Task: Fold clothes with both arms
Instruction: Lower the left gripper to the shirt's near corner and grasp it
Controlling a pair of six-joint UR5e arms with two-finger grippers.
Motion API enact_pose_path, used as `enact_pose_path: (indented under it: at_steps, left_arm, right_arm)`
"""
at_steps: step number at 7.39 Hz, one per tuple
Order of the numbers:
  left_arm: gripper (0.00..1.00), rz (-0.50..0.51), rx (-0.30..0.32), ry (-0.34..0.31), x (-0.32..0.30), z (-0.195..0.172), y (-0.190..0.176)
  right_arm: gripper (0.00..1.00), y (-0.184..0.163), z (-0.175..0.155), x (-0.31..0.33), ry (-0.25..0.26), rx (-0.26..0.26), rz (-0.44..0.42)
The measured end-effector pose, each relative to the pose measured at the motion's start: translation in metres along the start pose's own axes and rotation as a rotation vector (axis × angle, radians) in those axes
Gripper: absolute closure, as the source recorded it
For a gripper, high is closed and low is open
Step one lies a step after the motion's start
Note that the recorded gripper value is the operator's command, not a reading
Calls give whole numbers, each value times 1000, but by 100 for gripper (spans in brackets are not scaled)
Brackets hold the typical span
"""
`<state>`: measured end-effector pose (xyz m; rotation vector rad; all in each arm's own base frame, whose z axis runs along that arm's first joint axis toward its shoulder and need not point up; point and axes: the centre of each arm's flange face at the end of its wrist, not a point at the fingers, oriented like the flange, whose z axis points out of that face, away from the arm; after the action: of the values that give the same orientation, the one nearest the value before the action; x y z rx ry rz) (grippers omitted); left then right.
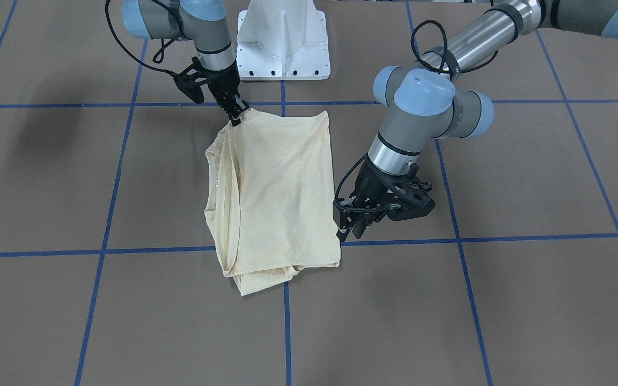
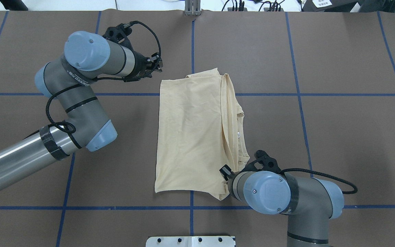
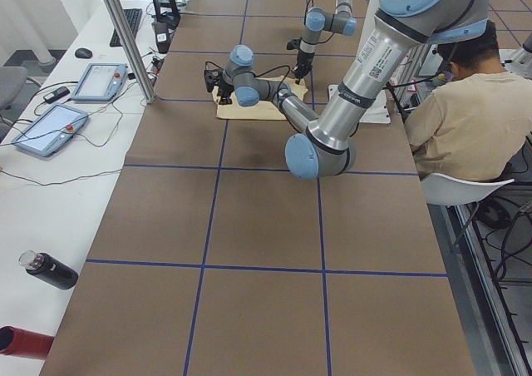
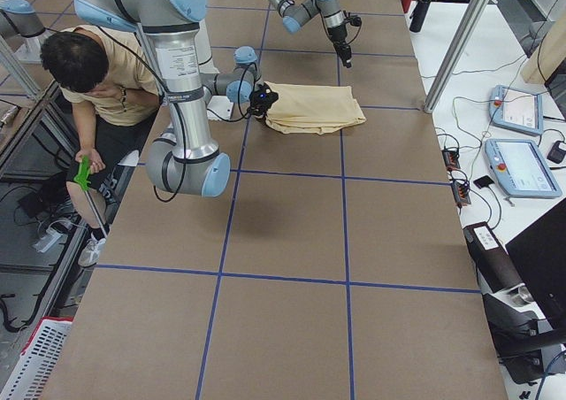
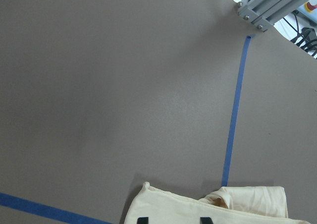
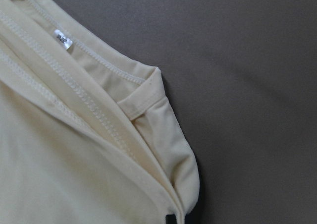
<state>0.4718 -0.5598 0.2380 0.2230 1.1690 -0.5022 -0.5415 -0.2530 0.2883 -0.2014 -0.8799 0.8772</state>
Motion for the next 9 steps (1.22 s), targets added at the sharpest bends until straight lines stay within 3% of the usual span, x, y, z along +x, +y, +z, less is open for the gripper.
enact_pose_path:
  at_steps: [3, 5, 7, 9]
  left_arm:
    - [52, -45, -35, 45, -25, -37, 34]
    - [52, -157, -114, 46, -60, -59, 121]
    - [52, -239, -159, -15, -88, -59, 213]
    - [52, -287, -203, -50, -92, -60, 261]
  right_arm:
    - [100, -12, -13, 12, -2, -4, 8]
    - [100, -16, -21, 27, 9, -16, 22]
    - [100, -14, -26, 35, 16, -26, 30]
    - [100, -13, -26, 36, 18, -28, 30]
